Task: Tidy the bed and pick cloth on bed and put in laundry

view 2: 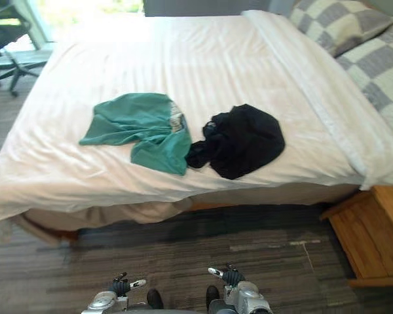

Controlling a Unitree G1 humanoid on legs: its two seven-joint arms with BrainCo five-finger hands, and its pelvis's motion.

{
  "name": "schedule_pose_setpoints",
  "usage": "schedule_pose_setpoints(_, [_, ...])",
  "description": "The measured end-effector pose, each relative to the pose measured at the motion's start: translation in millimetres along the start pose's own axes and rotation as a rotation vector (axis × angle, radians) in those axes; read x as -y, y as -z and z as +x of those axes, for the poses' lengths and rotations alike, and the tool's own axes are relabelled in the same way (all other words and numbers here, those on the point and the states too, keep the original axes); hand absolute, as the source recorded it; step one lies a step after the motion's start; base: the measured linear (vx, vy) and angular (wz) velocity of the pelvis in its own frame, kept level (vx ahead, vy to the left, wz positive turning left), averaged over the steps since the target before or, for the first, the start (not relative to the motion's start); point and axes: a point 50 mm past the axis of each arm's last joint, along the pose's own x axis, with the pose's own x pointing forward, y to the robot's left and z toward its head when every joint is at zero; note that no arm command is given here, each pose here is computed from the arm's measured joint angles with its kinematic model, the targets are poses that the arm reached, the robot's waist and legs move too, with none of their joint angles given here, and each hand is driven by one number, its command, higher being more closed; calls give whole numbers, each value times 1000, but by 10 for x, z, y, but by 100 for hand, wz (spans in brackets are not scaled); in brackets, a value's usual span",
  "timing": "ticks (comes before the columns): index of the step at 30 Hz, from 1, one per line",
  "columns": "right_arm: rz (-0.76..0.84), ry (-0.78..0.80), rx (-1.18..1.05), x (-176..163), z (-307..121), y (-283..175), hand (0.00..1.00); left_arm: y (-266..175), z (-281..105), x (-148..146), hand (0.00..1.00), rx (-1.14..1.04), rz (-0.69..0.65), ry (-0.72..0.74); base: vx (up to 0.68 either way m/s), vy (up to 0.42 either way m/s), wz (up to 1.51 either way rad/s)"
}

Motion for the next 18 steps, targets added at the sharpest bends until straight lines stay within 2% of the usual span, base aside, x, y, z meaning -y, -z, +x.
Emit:
schedule_pose_setpoints(5, [0, 3, -10, 74, -17, 33, 0, 61, -14, -37, 0, -14, -24, -41, -17, -61, -6])
schedule_pose_setpoints(9, [-19, -22, -6, 24, -11, 46, 0, 5, -30, -208, 0, 46, -145, -144, -32, -76, -34])
schedule_pose_setpoints(12, [-34, -22, 35, 40, -10, -43, 0, 34, -41, -181, 0, 48, -243, -171, -36, -47, -47])
schedule_pose_setpoints(18, [-92, -23, 38, 88, -17, -72, 0, 75, -56, -75, 0, 36, -300, -167, 9, 66, -15])
